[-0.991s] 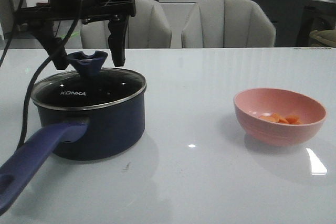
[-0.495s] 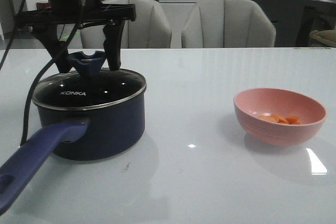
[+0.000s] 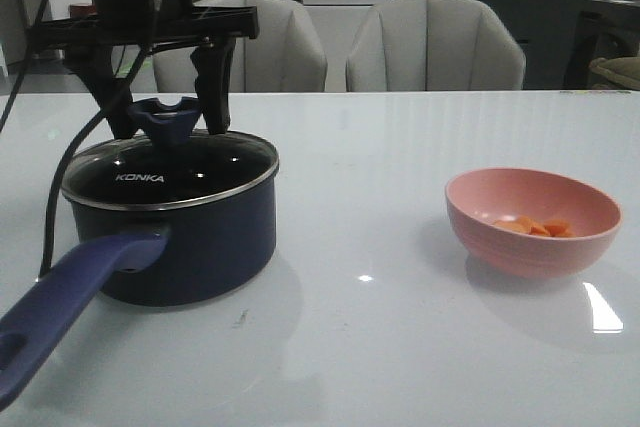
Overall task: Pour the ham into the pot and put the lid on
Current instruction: 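Lift the glass lid off the saucepan with the left gripper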
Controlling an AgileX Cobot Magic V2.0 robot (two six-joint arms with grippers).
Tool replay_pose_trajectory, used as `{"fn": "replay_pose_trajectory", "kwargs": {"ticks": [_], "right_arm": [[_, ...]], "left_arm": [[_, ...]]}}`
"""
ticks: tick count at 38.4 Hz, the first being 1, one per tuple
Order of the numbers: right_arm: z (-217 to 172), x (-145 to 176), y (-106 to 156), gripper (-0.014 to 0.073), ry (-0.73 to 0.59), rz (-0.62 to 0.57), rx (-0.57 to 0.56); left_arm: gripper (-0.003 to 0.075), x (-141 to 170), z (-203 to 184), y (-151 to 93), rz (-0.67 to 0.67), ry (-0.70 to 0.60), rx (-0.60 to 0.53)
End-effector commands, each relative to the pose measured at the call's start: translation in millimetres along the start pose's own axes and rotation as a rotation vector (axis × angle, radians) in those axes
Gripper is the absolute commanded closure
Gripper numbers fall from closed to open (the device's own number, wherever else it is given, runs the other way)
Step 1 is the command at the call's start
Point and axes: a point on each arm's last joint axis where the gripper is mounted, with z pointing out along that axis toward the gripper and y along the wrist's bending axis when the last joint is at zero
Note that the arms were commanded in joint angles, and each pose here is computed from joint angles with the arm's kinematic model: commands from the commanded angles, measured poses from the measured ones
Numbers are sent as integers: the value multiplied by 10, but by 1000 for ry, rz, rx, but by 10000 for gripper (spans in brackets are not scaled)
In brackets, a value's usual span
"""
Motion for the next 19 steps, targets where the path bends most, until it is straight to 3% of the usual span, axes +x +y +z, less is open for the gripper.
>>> {"fn": "replay_pose_trajectory", "kwargs": {"ticks": [1,19], "right_arm": [[-23,-101,-7,439,-106,-13,10],[-23,-101,-7,439,-106,-13,10]], "left_arm": [[316,6,-305,-46,-6,-75,48],[316,-41,-466,-70,12,-106,59]]}}
